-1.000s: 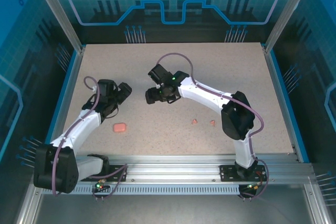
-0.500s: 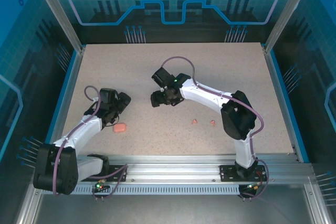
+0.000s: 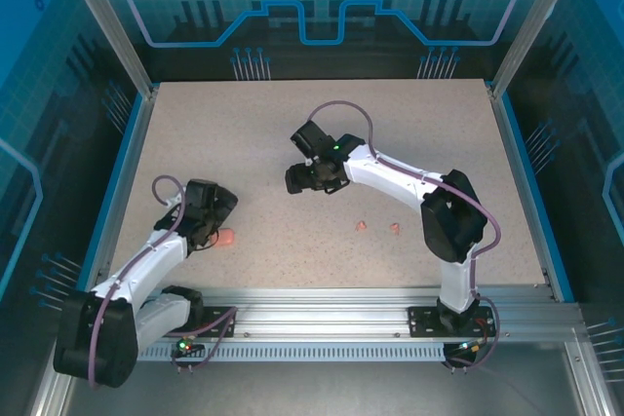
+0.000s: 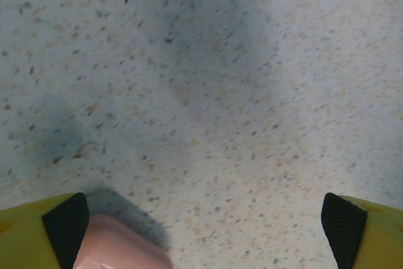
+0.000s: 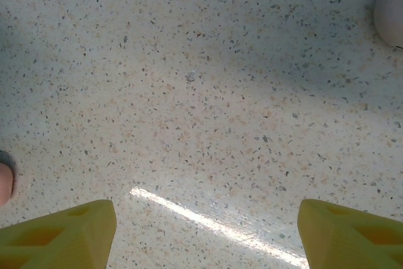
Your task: Insert wireless bluetooth earbuds into charging case
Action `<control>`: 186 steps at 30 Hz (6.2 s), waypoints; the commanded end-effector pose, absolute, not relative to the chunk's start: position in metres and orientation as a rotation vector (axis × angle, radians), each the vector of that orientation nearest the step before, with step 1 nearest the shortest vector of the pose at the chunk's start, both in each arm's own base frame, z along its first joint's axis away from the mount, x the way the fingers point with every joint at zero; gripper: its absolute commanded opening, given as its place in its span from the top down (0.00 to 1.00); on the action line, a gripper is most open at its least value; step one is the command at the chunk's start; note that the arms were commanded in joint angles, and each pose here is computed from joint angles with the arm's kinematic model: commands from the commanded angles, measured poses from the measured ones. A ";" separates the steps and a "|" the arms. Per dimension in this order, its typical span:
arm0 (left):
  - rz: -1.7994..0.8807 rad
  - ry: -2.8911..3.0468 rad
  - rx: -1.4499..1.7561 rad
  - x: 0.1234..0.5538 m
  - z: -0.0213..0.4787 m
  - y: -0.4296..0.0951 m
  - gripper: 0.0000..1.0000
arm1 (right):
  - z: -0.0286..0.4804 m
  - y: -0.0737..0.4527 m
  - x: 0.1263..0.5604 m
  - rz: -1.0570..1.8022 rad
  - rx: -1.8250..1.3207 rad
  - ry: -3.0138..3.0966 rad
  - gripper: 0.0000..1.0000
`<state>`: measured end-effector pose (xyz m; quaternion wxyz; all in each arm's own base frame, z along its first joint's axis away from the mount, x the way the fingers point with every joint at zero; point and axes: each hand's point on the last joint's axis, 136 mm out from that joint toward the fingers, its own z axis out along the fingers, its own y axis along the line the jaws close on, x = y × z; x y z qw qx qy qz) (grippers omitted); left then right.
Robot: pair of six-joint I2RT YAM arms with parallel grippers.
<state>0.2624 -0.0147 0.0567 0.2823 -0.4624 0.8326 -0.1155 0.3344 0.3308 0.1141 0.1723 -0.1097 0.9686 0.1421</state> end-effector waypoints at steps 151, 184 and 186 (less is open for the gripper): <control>-0.802 2.079 -1.109 0.411 0.150 0.005 0.01 | 0.020 0.392 0.233 0.064 0.456 3.128 0.19; -1.014 1.955 -0.917 0.390 0.172 -0.036 0.01 | 0.066 0.354 0.276 0.294 0.445 2.983 0.59; -1.038 1.948 -0.870 0.386 0.171 -0.046 0.01 | 0.074 0.345 0.288 0.333 0.476 2.956 0.59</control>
